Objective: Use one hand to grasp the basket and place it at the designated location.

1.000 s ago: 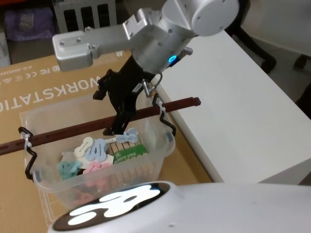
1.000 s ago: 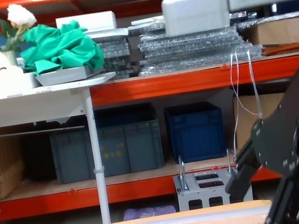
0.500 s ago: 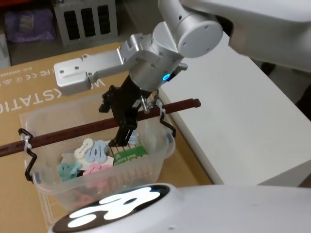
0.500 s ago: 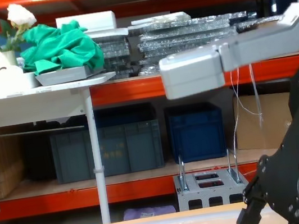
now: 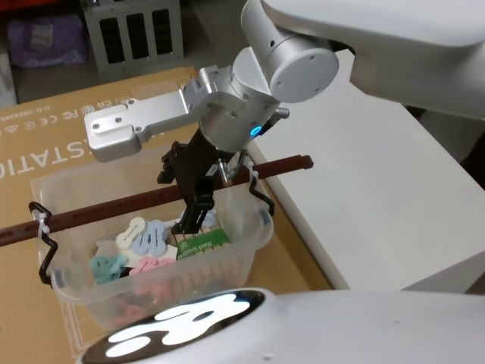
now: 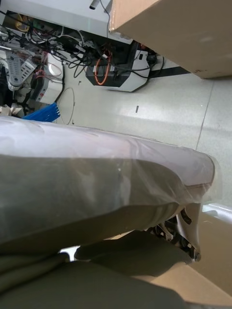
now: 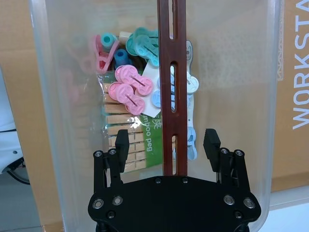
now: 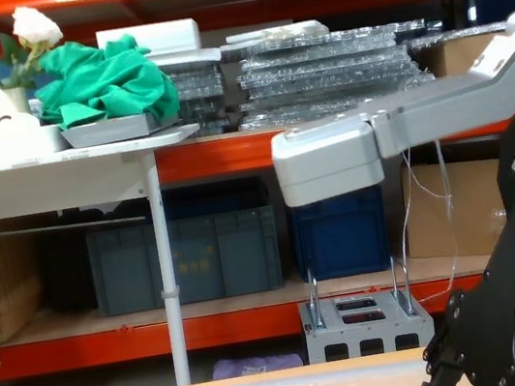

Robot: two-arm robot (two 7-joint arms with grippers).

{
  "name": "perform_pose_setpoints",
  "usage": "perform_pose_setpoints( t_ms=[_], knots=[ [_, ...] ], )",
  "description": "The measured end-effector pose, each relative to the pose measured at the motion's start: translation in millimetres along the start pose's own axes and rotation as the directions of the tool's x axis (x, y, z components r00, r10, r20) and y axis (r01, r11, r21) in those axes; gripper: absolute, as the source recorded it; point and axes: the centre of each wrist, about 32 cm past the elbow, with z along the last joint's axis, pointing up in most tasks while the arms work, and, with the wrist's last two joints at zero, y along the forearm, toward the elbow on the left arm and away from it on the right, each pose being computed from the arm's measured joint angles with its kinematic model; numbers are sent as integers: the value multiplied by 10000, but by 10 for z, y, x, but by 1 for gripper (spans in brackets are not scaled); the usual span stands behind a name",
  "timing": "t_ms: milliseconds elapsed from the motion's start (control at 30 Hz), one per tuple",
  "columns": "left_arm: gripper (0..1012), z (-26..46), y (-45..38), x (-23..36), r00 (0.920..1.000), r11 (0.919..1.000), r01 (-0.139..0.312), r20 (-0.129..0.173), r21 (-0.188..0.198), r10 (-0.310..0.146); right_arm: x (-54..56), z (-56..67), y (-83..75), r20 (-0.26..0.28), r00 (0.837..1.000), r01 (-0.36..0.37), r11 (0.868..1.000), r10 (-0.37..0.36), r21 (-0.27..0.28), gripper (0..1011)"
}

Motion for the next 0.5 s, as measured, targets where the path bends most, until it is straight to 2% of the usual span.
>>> perform_pose_setpoints(
  t_ms=[200,300,367,500],
  knots=[
    [0,0,0,0,10000,10000,0,0,0,0,-3,-16,15,-46,10000,-48,10000,48,-1,836],
    [0,0,0,0,10000,10000,0,0,0,0,-1,-21,18,-58,10000,-59,10000,59,-7,704],
    [0,0,0,0,10000,10000,0,0,-1,0,0,-22,17,-61,10000,-60,10000,60,-7,669],
    [0,0,0,0,10000,10000,0,-1,0,0,-2,-30,14,-105,9999,-48,10000,48,-15,527]
  ],
)
